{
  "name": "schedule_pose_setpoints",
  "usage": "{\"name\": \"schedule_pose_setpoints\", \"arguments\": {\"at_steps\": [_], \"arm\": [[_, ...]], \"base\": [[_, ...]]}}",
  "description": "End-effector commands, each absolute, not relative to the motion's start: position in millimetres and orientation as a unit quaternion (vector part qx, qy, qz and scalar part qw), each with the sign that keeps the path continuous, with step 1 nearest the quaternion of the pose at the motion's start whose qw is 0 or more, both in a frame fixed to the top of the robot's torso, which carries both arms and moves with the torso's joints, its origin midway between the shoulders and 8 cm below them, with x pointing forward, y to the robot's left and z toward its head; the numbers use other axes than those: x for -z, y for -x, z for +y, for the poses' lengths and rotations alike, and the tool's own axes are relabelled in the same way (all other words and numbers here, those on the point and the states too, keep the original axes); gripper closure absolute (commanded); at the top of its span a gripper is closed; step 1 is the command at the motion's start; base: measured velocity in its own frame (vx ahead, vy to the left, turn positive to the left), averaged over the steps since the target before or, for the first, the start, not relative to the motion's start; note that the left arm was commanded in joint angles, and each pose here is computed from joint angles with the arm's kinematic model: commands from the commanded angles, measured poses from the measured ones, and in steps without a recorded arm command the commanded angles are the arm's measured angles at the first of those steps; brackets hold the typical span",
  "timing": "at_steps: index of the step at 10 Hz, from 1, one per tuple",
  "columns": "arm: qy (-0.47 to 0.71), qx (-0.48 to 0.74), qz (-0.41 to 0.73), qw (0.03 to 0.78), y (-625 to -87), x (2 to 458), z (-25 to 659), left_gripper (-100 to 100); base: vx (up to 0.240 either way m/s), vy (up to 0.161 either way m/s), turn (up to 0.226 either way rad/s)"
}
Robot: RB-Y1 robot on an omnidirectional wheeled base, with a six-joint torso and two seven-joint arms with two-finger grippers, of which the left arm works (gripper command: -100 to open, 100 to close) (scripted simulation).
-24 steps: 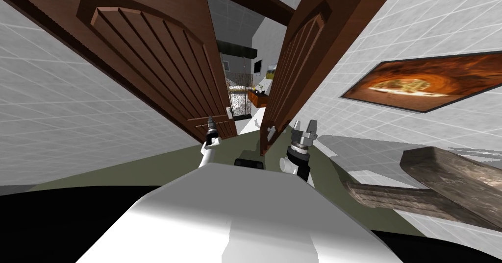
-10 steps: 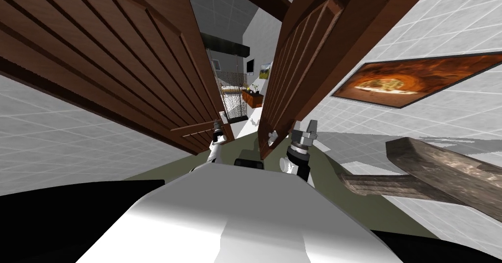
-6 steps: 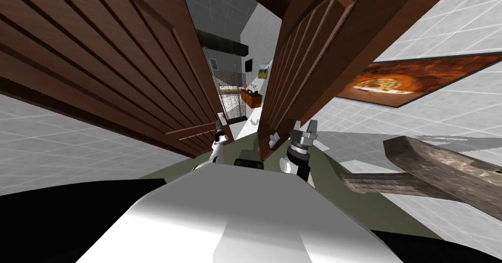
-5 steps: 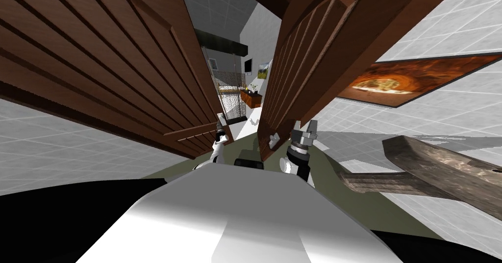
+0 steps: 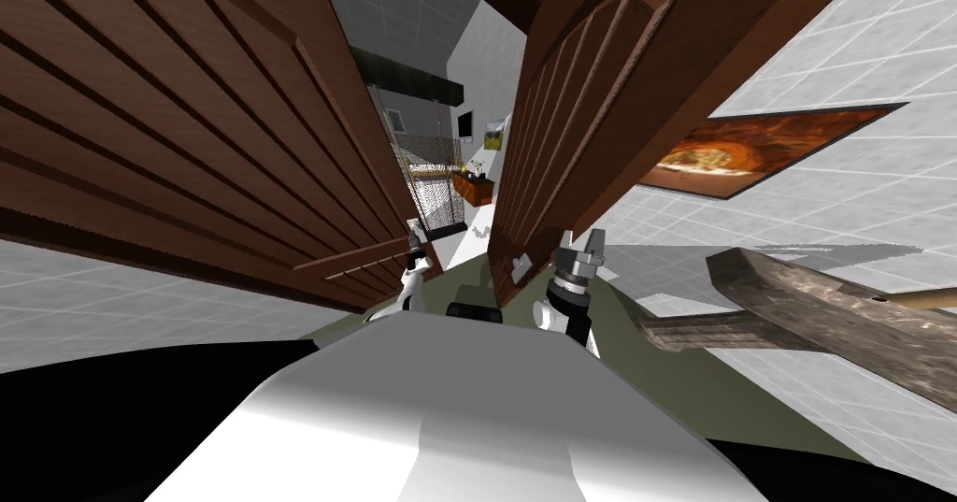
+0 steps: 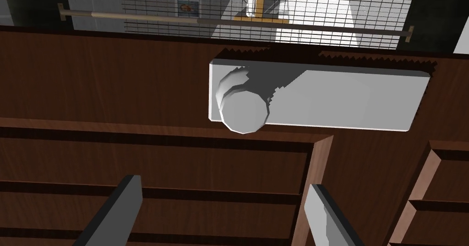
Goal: Pull the door open
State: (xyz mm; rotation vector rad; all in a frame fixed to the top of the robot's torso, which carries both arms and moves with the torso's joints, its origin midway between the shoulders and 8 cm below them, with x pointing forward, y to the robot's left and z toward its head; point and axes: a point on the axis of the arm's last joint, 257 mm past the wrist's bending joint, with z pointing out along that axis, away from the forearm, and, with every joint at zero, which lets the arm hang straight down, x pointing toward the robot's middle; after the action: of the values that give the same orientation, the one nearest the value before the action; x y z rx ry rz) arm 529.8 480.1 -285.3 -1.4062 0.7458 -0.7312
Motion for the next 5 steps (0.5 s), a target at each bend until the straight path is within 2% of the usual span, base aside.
{"name": "schedule_pose_setpoints", "arguments": {"at_steps": [1,3,4,5], "arm": [[0.620,0.308,0.317,0.648,-521,285,505,-100],[0.625,0.299,0.308,0.652,-513,285,522,-100],[0.630,0.290,0.299,0.655,-504,287,538,-100],[0.633,0.286,0.294,0.656,-500,288,545,-100]], "base": [[0.037,0.040,-0.216],[0.053,0.052,-0.197],[0.072,0.062,-0.318],[0.082,0.089,-0.181]]}}
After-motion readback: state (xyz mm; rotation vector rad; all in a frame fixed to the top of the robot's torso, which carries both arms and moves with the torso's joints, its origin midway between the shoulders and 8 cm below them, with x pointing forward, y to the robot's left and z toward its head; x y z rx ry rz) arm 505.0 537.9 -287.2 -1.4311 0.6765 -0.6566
